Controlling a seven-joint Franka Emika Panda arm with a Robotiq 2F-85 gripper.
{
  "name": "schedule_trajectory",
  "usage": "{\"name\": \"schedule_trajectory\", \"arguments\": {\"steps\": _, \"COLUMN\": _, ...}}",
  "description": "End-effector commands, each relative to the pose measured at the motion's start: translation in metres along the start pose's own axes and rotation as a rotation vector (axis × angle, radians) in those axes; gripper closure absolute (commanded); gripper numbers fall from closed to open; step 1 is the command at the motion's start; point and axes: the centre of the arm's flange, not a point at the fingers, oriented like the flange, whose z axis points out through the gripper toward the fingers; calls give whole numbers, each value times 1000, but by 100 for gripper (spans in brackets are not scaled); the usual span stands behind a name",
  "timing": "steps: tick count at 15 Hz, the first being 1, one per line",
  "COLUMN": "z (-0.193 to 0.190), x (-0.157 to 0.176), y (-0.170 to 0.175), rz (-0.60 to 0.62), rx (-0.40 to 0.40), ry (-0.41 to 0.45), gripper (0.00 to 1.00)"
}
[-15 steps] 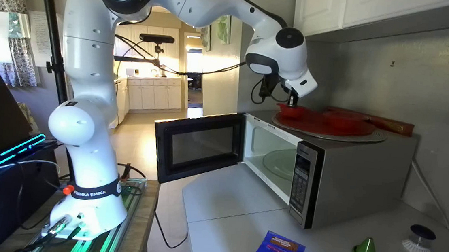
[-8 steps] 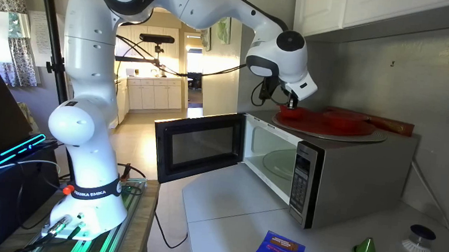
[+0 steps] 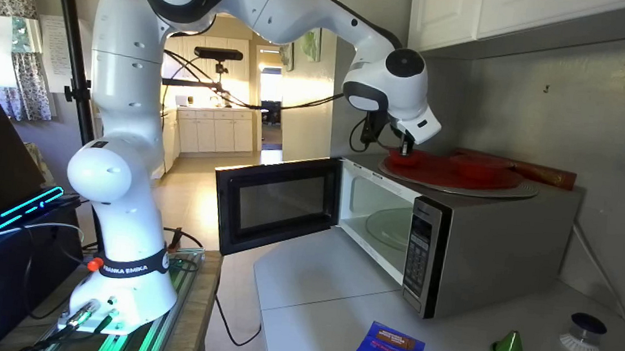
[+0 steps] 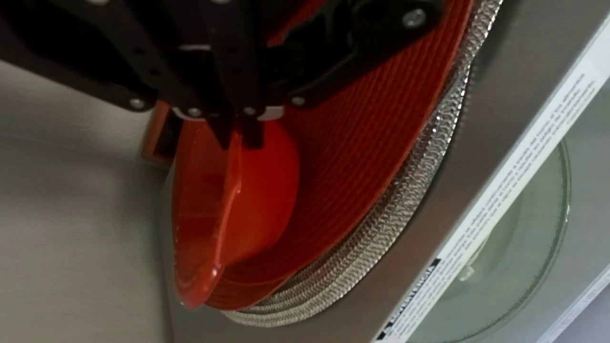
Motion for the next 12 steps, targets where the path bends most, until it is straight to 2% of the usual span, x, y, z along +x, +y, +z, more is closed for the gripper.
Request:
{"name": "schedule_trajectory", "arguments": {"steps": 1, "z": 0, "x": 0, "y": 0, "rz": -15, "rx": 28, "ry": -1, "gripper": 98}}
{"name": "schedule_trajectory", "arguments": {"steps": 6, "z": -25, "x": -12, "y": 0, "rz": -50, "rx": 44, "ry": -49, "gripper": 99}}
{"name": "schedule_trajectory", "arguments": {"steps": 12, "z": -83, "x": -17, "y": 18, "rz": -93, "rx": 87, "ry": -207, "gripper": 99}}
